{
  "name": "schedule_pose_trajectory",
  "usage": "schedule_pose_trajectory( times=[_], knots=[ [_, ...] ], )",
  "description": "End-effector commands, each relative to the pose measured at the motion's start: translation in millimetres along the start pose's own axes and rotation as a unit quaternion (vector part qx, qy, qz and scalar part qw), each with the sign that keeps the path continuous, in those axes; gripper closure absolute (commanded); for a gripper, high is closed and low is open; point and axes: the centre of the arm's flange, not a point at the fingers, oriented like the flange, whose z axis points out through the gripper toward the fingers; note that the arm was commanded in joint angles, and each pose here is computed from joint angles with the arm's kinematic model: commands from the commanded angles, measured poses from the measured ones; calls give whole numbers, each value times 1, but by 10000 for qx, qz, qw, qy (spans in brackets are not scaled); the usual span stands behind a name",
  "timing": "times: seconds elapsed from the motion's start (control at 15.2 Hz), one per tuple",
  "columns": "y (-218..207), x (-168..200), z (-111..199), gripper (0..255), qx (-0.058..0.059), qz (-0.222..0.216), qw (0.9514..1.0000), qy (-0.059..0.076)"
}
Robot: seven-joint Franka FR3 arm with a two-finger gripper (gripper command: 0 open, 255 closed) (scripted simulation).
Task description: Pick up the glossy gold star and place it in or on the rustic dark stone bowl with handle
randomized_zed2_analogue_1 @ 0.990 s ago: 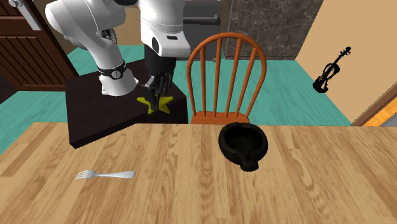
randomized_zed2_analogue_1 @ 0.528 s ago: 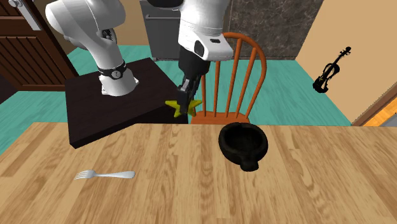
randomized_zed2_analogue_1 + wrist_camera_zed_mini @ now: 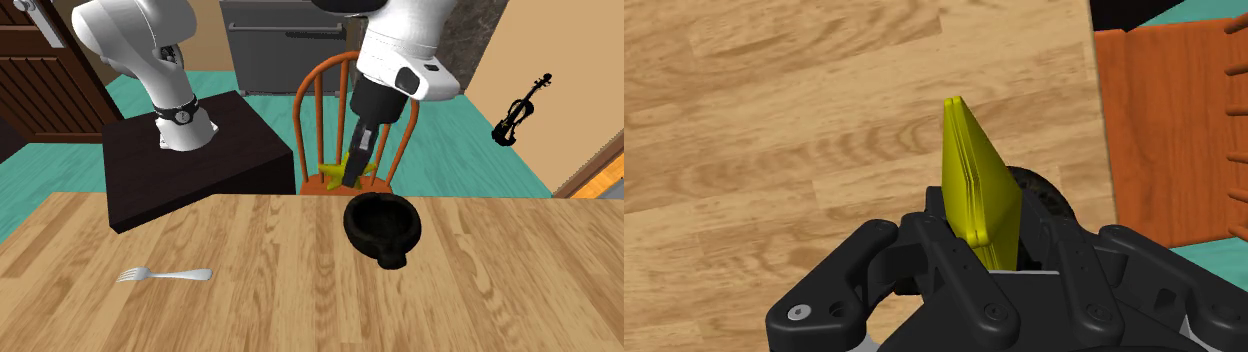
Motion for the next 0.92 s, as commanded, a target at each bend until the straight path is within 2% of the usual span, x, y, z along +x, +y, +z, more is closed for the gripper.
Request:
schedule_pose_trajectory(
  times=[0.0,0.26,0.86],
  knots=[
    [-4,27,-2,255,0,4,10000,-2],
    [-9,85,-12,255,0,4,10000,-2],
    [-18,93,34,255,0,4,10000,-2]
  ],
)
